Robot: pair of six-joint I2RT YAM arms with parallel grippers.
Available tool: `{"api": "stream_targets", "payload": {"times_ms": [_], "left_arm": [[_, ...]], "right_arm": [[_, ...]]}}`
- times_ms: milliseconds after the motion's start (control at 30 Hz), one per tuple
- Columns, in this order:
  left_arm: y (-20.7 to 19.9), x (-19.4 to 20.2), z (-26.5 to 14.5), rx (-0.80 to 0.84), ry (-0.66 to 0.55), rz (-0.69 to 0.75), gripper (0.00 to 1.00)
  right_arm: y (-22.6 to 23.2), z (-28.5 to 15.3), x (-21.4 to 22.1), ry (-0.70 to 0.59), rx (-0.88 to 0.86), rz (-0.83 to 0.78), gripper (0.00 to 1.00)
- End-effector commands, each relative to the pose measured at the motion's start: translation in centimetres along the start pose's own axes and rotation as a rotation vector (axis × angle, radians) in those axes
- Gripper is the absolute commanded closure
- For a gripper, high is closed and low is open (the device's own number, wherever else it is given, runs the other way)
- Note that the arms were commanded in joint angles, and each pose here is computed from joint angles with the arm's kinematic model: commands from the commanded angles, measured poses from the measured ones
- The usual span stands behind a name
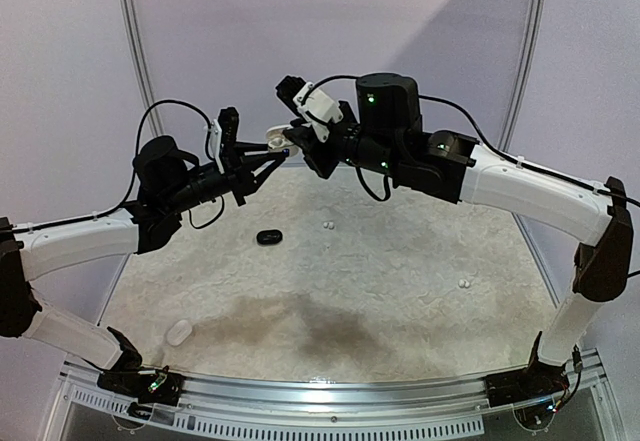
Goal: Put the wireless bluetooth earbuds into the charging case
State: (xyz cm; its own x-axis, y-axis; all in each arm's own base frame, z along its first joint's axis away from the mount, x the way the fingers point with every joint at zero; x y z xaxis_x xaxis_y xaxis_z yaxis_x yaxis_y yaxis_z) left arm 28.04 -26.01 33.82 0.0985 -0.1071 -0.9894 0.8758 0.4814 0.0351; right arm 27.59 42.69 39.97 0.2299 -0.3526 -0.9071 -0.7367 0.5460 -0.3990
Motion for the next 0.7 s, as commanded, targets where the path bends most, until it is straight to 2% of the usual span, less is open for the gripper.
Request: {"api": "stream_targets", "payload": {"times_ms": [0, 667], "left_arm": [[-0.73, -0.69, -0.06, 0.028, -0.037, 0.033, 1.0], [-0.79, -0.6, -0.03, 0.033, -0.037, 0.035, 1.0]], "right_arm": [[1.46, 1.14, 2.91, 0.099, -0.045, -0.041, 0.86], [1.92, 1.58, 3.18, 0.121, -0.078, -0.069, 0.81]]}}
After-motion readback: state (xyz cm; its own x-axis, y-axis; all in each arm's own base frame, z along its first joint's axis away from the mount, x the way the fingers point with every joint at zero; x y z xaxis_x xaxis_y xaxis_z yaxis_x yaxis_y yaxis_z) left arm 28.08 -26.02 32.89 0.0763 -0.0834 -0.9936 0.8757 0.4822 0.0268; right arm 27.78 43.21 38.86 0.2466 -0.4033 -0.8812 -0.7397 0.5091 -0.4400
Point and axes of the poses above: each gripper's point midway between its finger pads, its own z axis out along the fingers, its own y axis along the line the jaws close on, x = y × z, the point moved 5 cm from there along -z, back along the fingers, and after that the axes turned 2 degrees about -z, right-handed, at the moved point
